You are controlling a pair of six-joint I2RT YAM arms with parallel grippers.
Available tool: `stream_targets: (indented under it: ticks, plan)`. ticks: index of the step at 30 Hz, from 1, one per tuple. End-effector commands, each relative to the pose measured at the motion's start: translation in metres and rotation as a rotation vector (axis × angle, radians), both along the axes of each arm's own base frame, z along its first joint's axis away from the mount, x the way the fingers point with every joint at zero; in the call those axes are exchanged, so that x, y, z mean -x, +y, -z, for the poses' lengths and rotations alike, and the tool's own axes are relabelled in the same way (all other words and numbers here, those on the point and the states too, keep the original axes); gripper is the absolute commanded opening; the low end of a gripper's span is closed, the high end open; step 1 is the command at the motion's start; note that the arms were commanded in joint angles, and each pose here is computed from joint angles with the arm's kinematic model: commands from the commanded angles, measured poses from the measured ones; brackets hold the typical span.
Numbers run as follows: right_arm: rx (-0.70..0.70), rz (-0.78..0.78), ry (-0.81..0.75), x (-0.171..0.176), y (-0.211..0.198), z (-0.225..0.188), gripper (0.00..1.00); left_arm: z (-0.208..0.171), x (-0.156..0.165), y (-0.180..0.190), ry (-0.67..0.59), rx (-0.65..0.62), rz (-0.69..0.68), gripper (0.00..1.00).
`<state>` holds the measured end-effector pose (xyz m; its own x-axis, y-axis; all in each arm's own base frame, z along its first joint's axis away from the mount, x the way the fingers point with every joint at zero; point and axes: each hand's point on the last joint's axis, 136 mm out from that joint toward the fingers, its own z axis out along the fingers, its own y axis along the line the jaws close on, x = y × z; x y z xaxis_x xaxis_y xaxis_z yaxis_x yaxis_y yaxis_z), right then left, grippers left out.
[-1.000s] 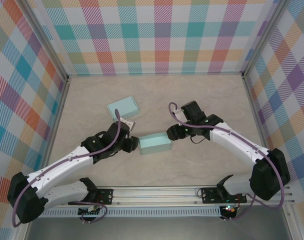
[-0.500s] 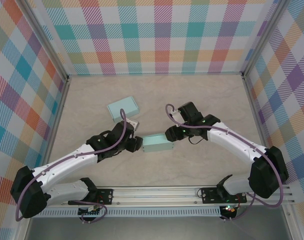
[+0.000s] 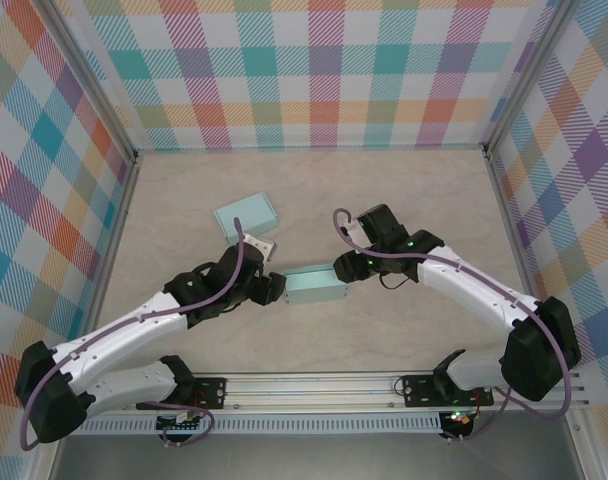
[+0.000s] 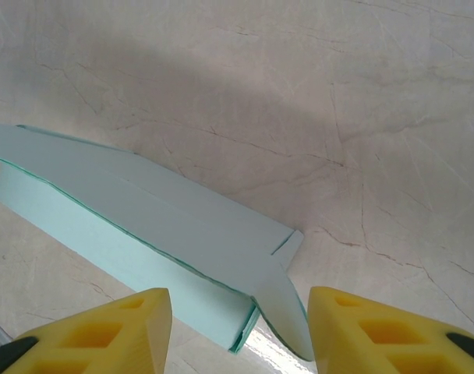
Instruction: Fold the paper box
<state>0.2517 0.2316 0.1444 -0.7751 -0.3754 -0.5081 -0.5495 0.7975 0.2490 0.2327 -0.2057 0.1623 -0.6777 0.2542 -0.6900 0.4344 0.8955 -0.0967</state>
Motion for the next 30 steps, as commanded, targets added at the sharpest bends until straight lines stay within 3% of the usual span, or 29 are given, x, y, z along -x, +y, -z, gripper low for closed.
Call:
stream_targets:
  ticks: [1, 10, 25, 30]
  plan:
    - [-0.01, -0.002, -0.001, 0.0, 0.004, -0.003, 0.48, 0.001, -0.005, -0.013, 0.007, -0.02, 0.012, 0.63]
    - [-0.035, 0.03, 0.024, 0.003, 0.008, -0.002, 0.34, 0.017, -0.018, -0.025, -0.023, -0.13, -0.033, 0.51]
    - [0.022, 0.13, 0.033, 0.002, -0.01, 0.008, 0.33, 0.034, -0.02, -0.021, -0.016, -0.218, -0.08, 0.35]
    - [-0.013, 0.133, 0.048, 0.003, -0.005, 0.005, 0.21, 0.038, -0.018, -0.024, -0.005, -0.219, -0.077, 0.3]
